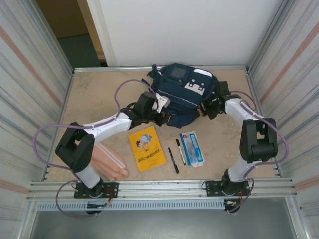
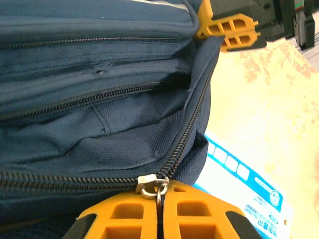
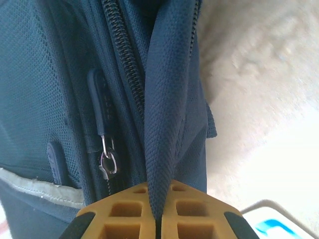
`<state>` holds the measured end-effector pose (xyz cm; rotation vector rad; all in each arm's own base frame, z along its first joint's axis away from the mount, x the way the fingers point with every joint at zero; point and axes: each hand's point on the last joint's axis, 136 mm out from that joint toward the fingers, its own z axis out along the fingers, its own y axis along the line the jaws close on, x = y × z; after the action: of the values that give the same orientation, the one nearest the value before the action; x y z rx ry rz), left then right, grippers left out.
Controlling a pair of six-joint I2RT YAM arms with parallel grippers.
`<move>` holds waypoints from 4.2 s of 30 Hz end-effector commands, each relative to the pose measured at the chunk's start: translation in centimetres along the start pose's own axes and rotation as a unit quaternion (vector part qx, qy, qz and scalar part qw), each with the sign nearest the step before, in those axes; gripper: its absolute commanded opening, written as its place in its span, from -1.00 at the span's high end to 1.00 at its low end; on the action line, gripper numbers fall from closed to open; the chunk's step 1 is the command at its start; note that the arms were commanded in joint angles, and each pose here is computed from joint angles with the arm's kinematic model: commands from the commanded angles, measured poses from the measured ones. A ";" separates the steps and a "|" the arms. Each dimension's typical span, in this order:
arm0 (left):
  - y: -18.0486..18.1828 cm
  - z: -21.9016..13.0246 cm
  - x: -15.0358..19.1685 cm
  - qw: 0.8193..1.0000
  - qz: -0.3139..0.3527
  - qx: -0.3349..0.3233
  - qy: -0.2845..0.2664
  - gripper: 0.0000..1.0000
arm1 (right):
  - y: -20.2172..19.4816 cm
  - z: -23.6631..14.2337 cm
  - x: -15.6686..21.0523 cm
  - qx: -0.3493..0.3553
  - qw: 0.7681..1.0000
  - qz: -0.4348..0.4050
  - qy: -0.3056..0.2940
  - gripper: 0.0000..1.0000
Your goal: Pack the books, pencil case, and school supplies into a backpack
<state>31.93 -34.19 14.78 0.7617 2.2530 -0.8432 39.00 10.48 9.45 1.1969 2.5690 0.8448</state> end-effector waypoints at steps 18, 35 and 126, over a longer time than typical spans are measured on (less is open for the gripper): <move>-7.6 7.9 -6.2 0.997 0.037 -0.030 -0.059 1.00 | -0.7 -3.0 1.3 -0.020 0.996 0.004 0.088 -0.76; -8.6 7.5 -5.0 0.998 0.036 -0.012 -0.046 1.00 | -2.2 -3.1 4.6 0.004 0.997 0.004 0.081 0.47; -8.1 1.8 -3.1 0.994 0.055 0.040 -0.088 1.00 | -2.3 -1.7 10.5 0.155 0.983 0.099 0.025 0.82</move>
<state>27.56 -40.02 13.19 0.8245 2.2197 -0.8730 29.59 17.11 9.60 1.5663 2.7702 0.5213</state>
